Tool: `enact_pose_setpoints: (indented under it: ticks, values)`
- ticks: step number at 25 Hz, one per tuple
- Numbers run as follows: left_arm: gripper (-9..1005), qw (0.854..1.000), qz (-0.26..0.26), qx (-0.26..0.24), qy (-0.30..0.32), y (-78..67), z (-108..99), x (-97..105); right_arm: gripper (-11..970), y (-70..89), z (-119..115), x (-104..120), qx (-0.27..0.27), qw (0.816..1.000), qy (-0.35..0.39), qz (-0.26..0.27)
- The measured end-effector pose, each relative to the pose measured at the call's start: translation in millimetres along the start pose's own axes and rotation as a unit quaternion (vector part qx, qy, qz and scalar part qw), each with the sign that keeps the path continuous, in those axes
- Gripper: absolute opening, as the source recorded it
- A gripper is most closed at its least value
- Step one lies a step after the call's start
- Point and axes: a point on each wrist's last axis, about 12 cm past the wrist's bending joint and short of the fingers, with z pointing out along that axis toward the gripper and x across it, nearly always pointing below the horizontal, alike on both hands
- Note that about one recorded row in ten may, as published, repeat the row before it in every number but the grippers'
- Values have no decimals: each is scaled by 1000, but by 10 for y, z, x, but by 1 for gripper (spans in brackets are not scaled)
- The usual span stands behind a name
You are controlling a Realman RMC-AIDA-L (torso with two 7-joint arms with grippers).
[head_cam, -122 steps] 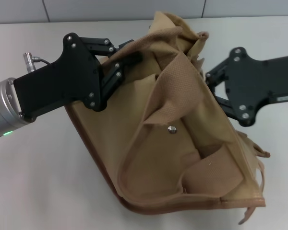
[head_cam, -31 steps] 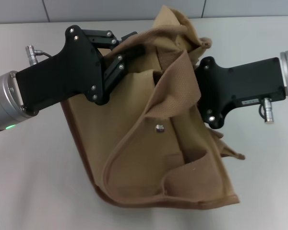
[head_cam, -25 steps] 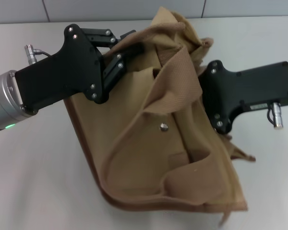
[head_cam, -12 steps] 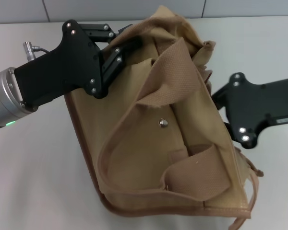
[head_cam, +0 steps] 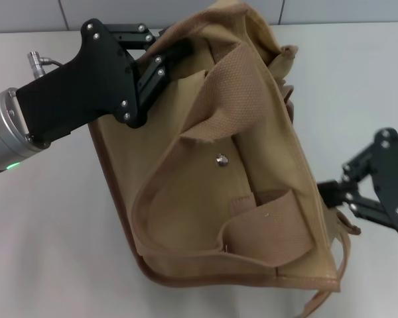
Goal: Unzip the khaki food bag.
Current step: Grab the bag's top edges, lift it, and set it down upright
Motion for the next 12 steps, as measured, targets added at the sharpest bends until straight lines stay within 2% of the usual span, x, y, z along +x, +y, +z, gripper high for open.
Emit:
enact_pose_setpoints:
  ticks: [12]
  values:
    - [58, 1000, 1, -4, -2, 22, 21, 1, 80, 185, -192, 167, -30, 998, 39, 38]
